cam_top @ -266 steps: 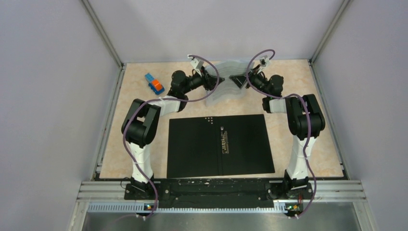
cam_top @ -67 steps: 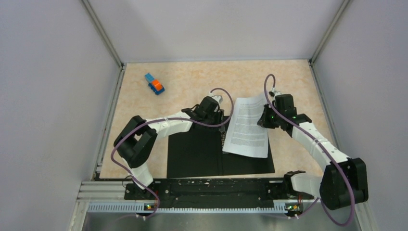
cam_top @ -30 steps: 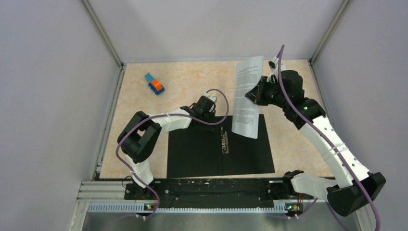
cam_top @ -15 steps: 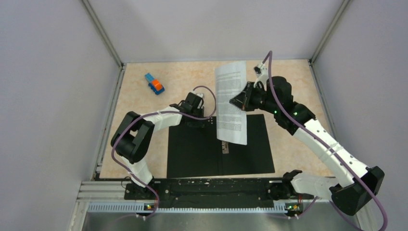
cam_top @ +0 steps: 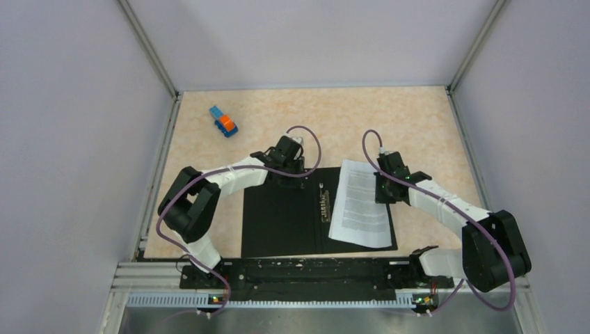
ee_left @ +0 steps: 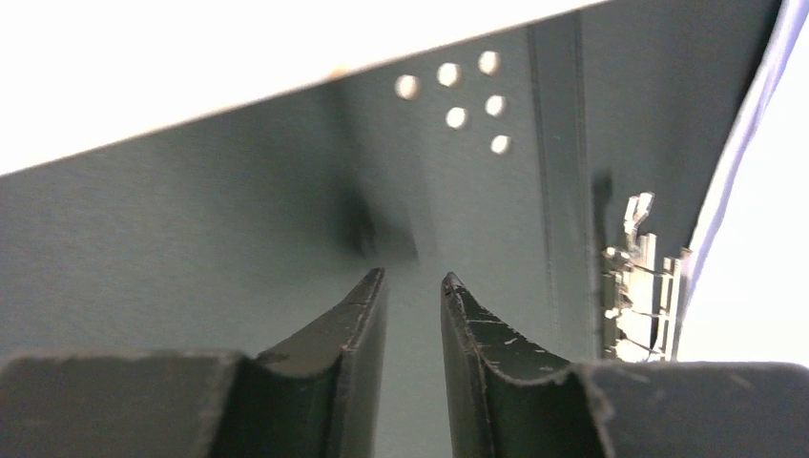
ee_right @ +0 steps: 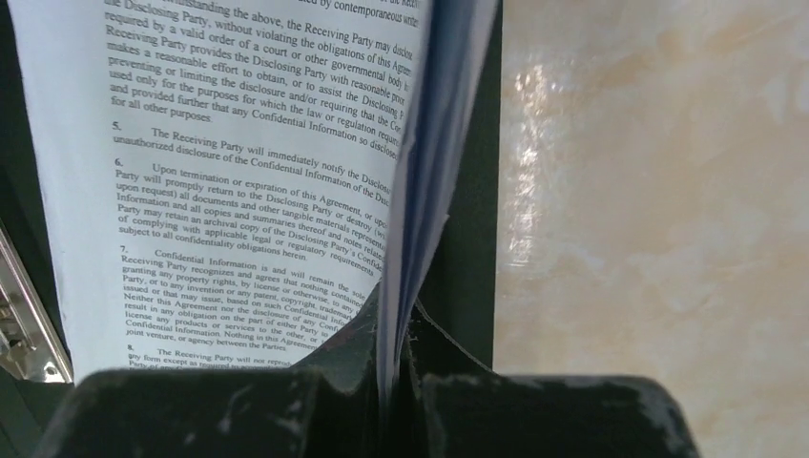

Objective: Put the files into the folder

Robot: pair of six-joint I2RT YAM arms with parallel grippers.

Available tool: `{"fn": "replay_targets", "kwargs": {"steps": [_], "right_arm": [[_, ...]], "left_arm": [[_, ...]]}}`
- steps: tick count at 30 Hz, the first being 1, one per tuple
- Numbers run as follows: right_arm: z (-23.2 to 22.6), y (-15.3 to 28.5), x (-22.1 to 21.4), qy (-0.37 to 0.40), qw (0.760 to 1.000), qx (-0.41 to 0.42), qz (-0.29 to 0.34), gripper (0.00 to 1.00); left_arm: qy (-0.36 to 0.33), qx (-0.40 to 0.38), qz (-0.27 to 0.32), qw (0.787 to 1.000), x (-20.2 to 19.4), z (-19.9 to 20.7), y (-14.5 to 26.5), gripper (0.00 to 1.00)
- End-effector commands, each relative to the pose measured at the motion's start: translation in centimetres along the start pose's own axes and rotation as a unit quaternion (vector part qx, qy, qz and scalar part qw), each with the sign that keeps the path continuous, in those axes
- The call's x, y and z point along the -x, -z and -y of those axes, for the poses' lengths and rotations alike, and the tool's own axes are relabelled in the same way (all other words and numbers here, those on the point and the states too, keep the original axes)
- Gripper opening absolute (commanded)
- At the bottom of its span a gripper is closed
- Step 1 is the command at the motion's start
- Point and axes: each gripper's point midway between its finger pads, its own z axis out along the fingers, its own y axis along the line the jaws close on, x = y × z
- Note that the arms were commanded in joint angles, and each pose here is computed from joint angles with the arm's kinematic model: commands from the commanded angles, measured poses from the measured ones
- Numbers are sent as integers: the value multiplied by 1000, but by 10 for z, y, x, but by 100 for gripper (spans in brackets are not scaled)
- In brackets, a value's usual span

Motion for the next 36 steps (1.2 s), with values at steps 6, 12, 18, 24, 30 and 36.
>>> {"fn": "replay_targets", "kwargs": {"steps": [6,12,18,24,30,36], "right_arm": [[-9,10,48,69,993,-55,78,0],[-16,11,51,51,994,-41,91,0],[-19,22,58,24,992,-26,119,0],[-26,27,59,18,992,-6,123,0],[-35,31,59,17,992,22,122,0],[-55,33,63,22,990,71,118,0]], "left_arm": [[-9,-52,60,997,13,85,4,37],[-33,-59,66,996,1,116,-7,42],[-52,-20,57,997,-10,115,-23,41],[-55,8,54,997,-17,106,-31,29],[-72,58,59,994,-19,82,-29,21],[-69,67,52,994,-23,60,-20,16]]}}
